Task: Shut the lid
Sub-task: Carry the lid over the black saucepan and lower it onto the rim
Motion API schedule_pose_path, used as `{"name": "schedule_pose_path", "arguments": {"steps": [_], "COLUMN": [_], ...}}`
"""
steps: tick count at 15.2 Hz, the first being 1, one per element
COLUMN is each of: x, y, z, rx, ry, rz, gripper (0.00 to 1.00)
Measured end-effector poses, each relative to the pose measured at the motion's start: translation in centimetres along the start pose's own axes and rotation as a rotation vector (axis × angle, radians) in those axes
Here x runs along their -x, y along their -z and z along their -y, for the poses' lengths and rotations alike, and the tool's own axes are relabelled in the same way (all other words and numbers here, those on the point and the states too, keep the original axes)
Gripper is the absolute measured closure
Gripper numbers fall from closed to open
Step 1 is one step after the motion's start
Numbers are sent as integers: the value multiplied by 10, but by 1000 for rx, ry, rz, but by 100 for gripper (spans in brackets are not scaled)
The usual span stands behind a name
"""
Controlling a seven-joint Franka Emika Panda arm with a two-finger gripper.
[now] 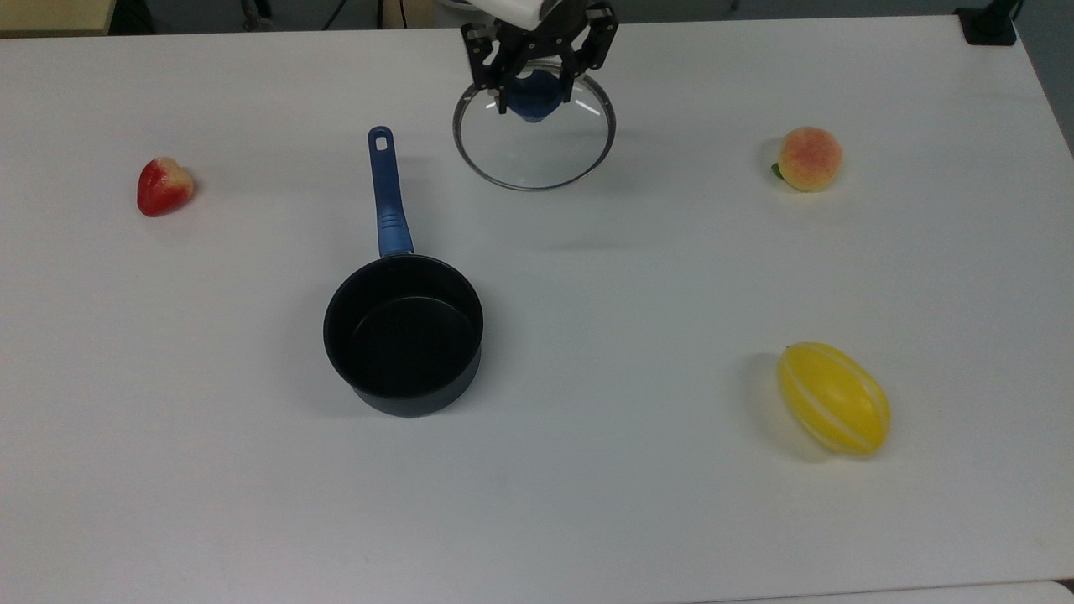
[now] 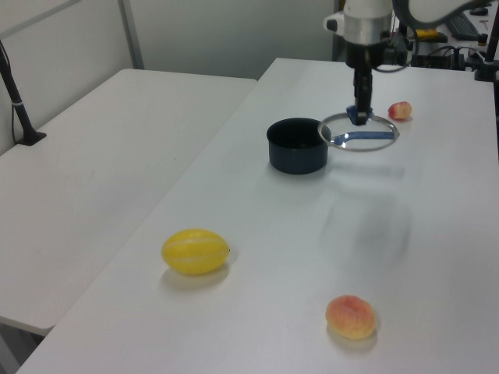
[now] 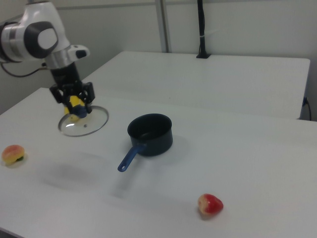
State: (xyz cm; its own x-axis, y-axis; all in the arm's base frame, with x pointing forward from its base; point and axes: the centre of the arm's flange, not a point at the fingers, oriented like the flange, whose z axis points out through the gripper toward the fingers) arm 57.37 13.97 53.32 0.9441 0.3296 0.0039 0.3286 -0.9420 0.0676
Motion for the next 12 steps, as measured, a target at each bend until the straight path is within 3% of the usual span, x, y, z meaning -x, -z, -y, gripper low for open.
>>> {"name": "schedule_pose_path", "arguments": {"steps": [6, 12], "x": [-37, -68], "y": [5, -21], "z": [-94, -149], "rx": [-12, -4], "ry": [-102, -163], "rz": [1, -11], "gripper": [34, 34]}}
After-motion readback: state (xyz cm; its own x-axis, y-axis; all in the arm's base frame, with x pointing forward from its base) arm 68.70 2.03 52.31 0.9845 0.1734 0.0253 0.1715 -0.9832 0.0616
